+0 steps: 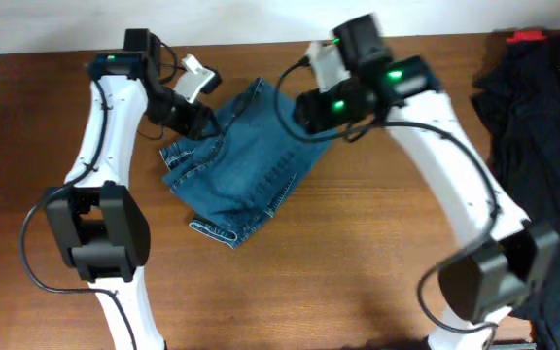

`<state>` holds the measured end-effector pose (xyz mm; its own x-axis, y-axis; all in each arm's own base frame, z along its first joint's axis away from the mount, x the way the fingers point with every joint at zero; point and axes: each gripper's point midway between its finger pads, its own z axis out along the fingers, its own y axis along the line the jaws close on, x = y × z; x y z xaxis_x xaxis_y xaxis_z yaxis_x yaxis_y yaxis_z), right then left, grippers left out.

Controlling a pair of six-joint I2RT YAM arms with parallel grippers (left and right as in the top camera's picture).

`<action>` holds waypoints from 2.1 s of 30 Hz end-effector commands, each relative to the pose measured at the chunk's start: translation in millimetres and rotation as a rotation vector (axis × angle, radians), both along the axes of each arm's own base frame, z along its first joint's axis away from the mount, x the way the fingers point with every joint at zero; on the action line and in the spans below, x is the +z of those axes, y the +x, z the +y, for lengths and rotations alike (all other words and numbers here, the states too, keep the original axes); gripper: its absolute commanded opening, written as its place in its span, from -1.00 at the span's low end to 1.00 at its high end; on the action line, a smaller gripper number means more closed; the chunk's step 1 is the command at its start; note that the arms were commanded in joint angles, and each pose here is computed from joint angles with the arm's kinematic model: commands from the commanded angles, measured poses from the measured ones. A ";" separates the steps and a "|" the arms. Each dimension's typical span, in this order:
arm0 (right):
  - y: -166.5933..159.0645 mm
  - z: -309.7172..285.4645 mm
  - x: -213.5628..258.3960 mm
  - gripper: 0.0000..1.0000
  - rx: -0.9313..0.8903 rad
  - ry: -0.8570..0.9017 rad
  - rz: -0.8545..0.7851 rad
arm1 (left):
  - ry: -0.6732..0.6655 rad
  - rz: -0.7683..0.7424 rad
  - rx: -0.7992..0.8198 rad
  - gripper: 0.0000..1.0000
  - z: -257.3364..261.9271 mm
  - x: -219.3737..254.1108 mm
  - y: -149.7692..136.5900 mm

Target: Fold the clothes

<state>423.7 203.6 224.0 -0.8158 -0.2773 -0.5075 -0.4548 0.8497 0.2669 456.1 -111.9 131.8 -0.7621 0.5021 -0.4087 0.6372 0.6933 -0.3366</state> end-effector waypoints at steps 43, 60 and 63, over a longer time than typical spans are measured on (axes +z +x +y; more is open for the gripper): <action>-8.3 -31.1 -28.6 0.27 -0.071 -0.111 0.104 | 0.146 0.153 -0.026 -0.46 34.6 -159.2 9.2; -12.9 -33.3 -30.8 0.28 -0.065 -0.125 0.121 | 0.156 -0.003 0.018 0.39 36.7 -53.8 31.0; -13.2 -33.3 -31.0 0.29 -0.065 -0.124 0.123 | 0.170 -0.104 0.030 0.98 39.7 -41.4 50.5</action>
<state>410.0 173.8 197.0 -0.8827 -0.2797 -0.3777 -0.3774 0.9007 0.2151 484.0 -82.0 45.9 -0.7828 0.5422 -0.3055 0.6177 0.7367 -0.2752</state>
